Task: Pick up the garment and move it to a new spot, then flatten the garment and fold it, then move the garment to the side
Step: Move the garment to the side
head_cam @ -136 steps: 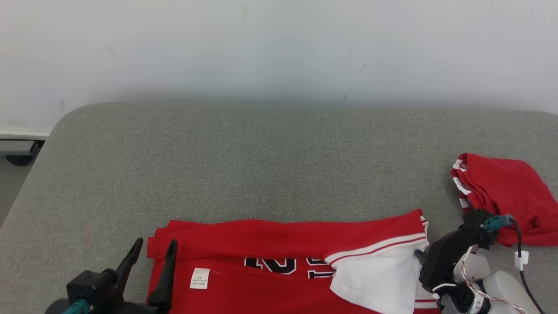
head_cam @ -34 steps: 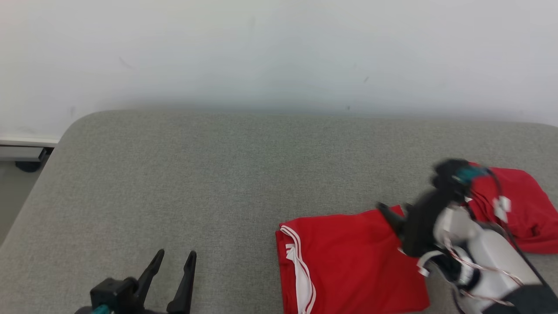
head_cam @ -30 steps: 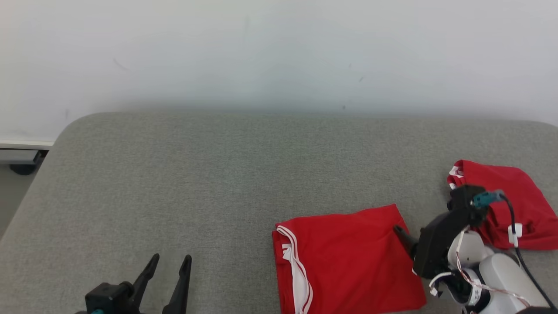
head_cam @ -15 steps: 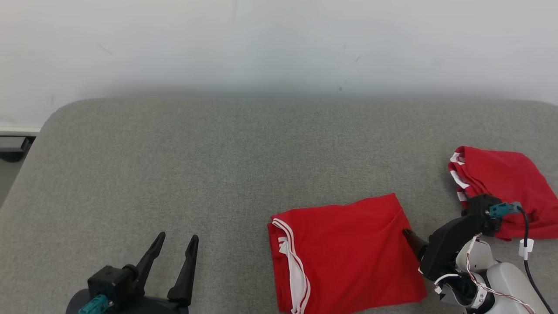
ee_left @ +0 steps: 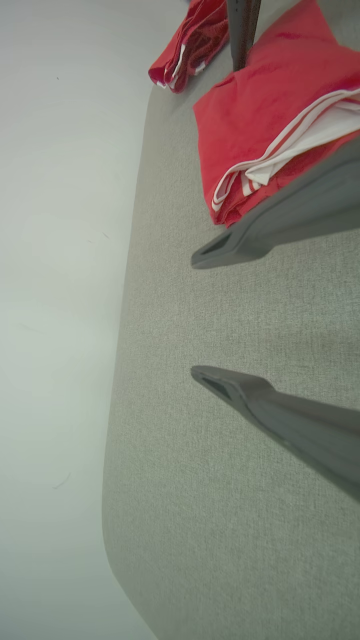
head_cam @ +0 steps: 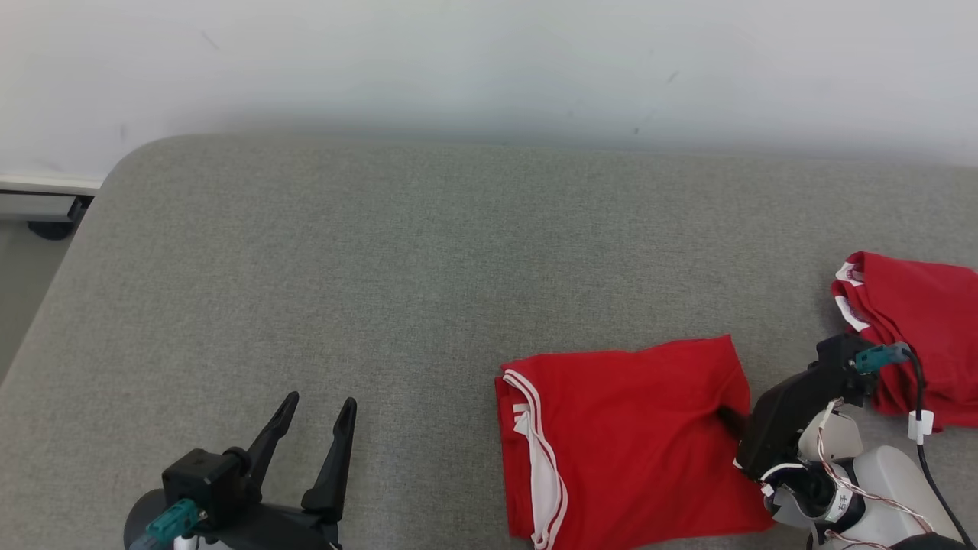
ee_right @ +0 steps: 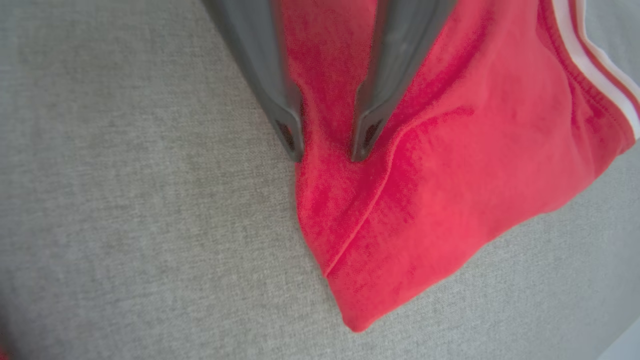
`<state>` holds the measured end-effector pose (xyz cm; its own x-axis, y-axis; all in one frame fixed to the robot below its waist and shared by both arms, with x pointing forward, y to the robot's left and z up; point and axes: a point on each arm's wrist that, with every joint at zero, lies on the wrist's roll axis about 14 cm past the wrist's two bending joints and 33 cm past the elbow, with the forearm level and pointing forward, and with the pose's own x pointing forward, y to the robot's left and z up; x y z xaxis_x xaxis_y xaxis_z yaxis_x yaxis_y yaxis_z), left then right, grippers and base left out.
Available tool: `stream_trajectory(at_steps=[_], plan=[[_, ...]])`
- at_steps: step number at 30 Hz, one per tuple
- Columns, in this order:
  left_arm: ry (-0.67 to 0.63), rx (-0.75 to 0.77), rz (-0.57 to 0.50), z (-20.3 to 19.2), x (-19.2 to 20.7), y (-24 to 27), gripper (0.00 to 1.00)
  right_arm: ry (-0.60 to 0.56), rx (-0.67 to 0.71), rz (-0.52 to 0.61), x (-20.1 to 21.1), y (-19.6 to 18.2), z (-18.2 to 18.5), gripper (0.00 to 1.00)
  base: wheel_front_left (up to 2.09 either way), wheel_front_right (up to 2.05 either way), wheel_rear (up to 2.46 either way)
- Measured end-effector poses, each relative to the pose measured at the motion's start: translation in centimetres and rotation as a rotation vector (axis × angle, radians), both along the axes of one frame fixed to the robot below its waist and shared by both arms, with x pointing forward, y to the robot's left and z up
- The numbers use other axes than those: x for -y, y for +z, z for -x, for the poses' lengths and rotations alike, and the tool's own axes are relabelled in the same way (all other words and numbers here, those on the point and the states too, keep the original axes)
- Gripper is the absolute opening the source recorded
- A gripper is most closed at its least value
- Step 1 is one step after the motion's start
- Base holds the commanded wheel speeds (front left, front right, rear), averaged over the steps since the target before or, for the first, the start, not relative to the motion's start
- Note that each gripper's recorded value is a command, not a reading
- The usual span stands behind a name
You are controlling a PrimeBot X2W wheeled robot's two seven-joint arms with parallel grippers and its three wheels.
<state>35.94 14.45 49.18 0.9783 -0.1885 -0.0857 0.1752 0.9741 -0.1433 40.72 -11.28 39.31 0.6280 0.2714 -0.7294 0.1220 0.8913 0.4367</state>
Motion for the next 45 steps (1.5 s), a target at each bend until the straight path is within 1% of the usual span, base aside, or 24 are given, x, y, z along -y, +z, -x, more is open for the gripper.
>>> stream_trajectory(at_steps=[3, 9, 15, 17, 21, 24, 25, 28, 35, 41, 43, 45], plan=[[0.012, -0.008, 0.001, 0.0, -0.3, -0.2, 1.0, 0.042, 0.003, 0.017, -0.9, 0.3, -0.6, 0.0, 0.0, 0.0, 0.0], [0.024, -0.01, -0.003, 0.1, -0.7, -0.3, 1.0, 0.112, 0.096, 0.024, -2.8, 4.2, -3.2, 0.0, 0.0, 0.0, 0.0], [0.016, -0.007, -0.003, 0.2, -0.4, -0.3, 1.0, 0.082, 0.18, -0.005, -1.7, 8.4, -5.4, 0.0, 0.0, 0.0, 0.0], [0.012, -0.004, -0.002, 0.4, -0.2, -0.2, 1.0, 0.057, 0.195, -0.021, -0.8, 9.5, -5.8, 0.0, 0.0, 0.0, 0.0], [0.001, 0.011, 0.001, 0.5, 0.2, 0.2, 1.0, -0.029, 0.233, -0.046, 2.0, 11.5, -6.6, 0.0, 0.0, 0.0, 0.0], [-0.01, 0.013, 0.002, 0.7, 0.5, 0.2, 1.0, -0.098, 0.249, -0.056, 4.3, 12.4, -6.8, 0.0, 0.0, 0.0, 0.0], [-0.01, 0.013, 0.002, 0.7, 0.5, 0.2, 1.0, -0.098, 0.249, -0.056, 4.3, 12.4, -6.8, 0.0, 0.0, 0.0, 0.0], [-0.022, 0.0, 0.005, 1.1, 0.9, -0.2, 1.0, -0.163, 0.268, -0.064, 6.4, 13.3, -7.0, 0.0, 0.0, 0.0, 0.0], [-0.055, 0.003, 0.006, 1.2, 2.0, -0.2, 1.0, -0.309, 0.294, -0.045, 11.6, 14.1, -6.5, 0.0, 0.0, 0.0, 0.0], [-0.068, -0.002, 0.0, 1.1, 2.2, -0.3, 1.0, -0.378, 0.303, -0.001, 13.8, 14.0, -6.5, 0.0, 0.0, 0.0, 0.0], [-0.072, -0.002, 0.0, 1.0, 2.2, -0.3, 1.0, -0.41, 0.325, 0.024, 14.8, 14.3, -6.5, 0.0, 0.0, 0.0, 0.0], [-0.074, -0.009, -0.002, 0.9, 2.2, -0.5, 1.0, -0.445, 0.358, 0.017, 15.6, 15.4, -7.0, 0.0, 0.0, 0.0, 0.0]])
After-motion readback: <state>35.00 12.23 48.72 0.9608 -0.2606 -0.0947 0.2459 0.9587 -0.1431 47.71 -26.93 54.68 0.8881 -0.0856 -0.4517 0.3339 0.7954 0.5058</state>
